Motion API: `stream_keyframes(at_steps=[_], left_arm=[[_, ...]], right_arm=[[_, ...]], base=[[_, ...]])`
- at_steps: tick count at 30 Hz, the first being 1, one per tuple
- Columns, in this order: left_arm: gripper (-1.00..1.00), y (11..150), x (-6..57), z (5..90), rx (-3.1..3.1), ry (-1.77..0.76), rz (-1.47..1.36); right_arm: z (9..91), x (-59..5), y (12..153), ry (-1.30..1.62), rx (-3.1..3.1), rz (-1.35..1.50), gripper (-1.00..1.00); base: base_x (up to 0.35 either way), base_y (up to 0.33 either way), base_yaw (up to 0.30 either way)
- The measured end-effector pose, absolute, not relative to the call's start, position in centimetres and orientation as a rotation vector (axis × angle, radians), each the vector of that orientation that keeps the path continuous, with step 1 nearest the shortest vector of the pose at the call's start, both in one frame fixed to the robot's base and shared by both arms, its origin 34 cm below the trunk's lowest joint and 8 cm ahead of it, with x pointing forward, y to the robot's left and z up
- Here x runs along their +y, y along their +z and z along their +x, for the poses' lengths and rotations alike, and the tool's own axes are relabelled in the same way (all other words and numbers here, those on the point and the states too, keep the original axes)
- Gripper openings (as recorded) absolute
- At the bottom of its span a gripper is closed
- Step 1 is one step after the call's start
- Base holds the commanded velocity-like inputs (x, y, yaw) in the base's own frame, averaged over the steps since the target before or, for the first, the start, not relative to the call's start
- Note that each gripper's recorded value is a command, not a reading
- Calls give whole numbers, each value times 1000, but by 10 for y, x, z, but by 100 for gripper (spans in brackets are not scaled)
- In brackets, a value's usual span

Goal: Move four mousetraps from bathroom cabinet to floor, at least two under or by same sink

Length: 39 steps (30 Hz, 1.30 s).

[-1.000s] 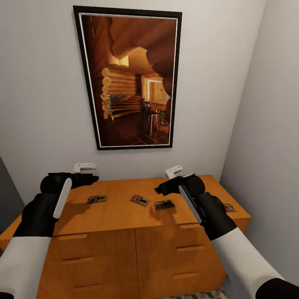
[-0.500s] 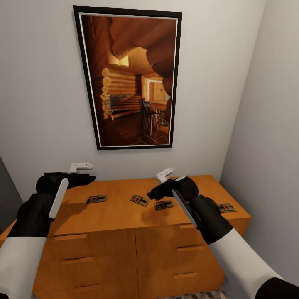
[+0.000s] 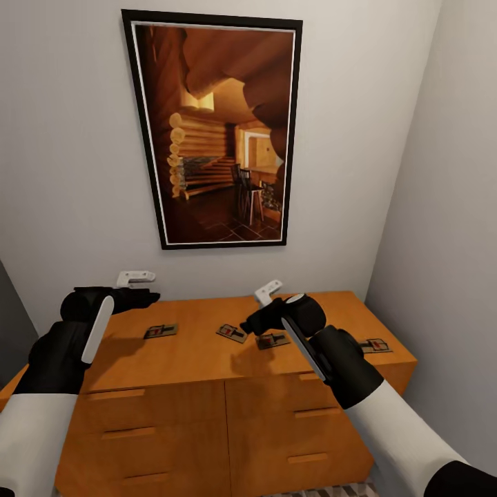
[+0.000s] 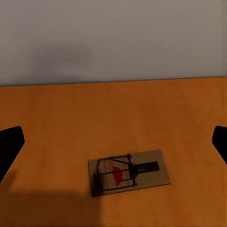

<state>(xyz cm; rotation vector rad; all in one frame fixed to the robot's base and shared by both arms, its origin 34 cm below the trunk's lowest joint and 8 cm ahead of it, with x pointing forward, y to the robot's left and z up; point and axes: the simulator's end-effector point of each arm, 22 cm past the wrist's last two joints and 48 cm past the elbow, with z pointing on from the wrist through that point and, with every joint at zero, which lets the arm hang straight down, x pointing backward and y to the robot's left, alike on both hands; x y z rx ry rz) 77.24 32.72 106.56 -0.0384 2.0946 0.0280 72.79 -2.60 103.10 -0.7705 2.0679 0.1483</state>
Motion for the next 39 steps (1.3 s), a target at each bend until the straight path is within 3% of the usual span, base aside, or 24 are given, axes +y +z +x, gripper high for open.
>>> stream_keyframes(at_steps=[10,24,39], left_arm=[[100,1065,325,773,2096,22,-37],[100,1066,322,772,2095,18,-34],[100,1066,318,773,2095,13,-28]], right_arm=[[743,-51,1062,169,2034,-642,100],[746,-60,1069,170,2029,-610,100],[747,-63,1069,165,2029,-603,100]], base=[[0,0,4],[0,0,200],[0,0,34]])
